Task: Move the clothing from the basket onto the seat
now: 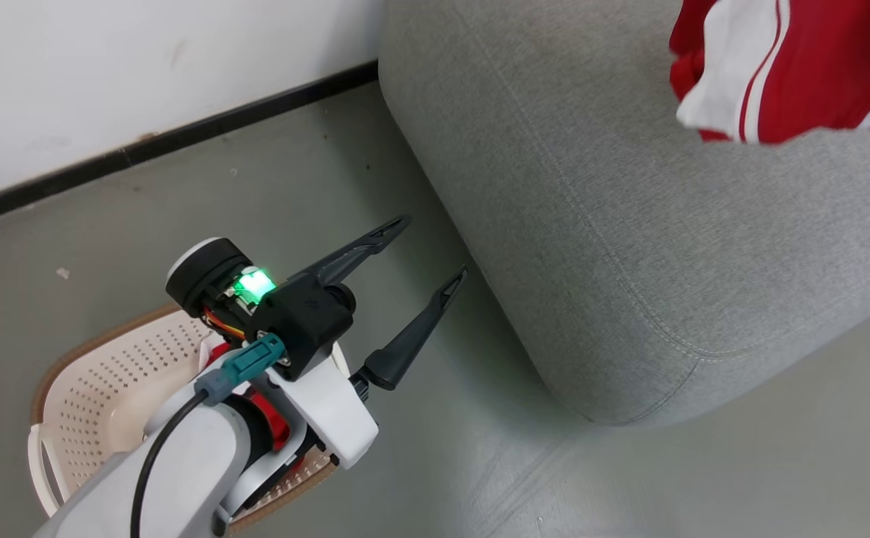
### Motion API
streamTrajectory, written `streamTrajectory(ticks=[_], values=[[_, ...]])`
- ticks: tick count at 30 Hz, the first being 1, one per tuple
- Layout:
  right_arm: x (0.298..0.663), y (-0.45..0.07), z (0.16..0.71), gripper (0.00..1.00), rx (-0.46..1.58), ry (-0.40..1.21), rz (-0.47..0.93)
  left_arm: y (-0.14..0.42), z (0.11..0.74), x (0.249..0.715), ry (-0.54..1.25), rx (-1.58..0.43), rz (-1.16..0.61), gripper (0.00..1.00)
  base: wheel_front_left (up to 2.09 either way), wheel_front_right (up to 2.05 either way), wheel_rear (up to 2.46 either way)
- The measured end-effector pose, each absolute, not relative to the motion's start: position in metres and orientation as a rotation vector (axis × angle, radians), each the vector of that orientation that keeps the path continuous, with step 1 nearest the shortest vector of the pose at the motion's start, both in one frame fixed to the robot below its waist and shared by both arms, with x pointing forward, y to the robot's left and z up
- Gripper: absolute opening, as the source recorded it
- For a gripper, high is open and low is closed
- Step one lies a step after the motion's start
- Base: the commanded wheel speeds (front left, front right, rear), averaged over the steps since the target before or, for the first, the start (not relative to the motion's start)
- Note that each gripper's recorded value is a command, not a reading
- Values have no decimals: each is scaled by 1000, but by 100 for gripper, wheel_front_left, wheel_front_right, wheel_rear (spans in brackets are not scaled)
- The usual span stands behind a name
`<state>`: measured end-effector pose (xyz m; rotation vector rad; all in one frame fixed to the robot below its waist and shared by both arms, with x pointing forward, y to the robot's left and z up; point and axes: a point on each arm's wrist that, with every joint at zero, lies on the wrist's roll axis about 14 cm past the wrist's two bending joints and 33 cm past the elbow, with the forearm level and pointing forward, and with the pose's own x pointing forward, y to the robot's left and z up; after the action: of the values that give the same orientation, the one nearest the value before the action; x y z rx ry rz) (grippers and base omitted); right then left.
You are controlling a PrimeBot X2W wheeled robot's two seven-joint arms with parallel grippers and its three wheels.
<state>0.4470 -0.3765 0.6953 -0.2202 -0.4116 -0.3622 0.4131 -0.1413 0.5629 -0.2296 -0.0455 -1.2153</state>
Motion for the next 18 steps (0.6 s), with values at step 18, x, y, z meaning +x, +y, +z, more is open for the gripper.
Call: streamTrajectory(ticks=[18], values=[[519, -405, 730, 0, -289, -411, -397, -115, 517, 444, 52, -252, -1157, 100, 0, 0, 0]])
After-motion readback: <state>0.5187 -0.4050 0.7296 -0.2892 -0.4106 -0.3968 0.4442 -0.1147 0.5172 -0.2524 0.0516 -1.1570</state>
